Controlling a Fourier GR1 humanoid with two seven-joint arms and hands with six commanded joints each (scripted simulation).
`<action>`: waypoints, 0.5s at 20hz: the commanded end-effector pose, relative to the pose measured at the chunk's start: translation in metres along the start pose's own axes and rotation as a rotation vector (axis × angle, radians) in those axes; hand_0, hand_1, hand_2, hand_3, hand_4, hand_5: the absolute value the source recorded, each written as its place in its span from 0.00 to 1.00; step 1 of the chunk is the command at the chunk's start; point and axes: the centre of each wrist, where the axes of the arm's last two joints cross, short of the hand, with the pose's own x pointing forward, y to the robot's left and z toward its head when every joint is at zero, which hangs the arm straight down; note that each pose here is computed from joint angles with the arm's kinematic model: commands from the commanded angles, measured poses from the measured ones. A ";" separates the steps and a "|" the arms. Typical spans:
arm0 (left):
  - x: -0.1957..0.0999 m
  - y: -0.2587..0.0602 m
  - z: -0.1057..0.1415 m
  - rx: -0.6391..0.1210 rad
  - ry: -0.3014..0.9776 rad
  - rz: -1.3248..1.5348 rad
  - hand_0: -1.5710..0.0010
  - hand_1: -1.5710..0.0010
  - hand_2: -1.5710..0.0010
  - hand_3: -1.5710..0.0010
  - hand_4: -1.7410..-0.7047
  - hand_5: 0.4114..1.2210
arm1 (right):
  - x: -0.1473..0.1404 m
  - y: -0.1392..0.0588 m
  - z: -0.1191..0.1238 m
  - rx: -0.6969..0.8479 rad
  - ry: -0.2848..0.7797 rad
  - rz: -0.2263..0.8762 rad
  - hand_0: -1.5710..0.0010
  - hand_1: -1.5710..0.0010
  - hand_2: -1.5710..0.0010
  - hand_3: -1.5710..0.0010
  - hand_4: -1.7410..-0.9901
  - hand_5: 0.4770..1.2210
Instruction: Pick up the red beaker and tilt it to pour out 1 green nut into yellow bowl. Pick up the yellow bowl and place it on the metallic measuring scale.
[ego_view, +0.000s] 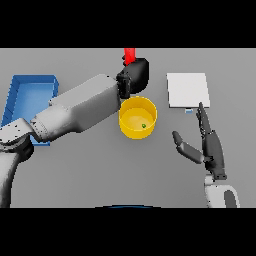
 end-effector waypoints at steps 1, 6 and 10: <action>-0.006 0.008 0.000 0.003 0.008 -0.024 0.00 0.00 0.00 0.00 0.01 1.00 | 0.005 0.002 -0.004 -0.003 -0.004 -0.002 1.00 1.00 1.00 1.00 0.80 0.13; -0.097 0.020 0.030 -0.002 0.178 -0.024 0.00 0.00 0.00 0.00 0.02 1.00 | 0.002 0.005 -0.003 0.009 -0.010 -0.001 1.00 1.00 1.00 1.00 0.81 0.10; -0.165 0.003 0.070 0.006 0.412 0.212 0.00 0.00 0.00 0.00 0.02 1.00 | 0.004 0.002 -0.008 0.031 -0.023 -0.030 1.00 1.00 1.00 1.00 0.85 0.11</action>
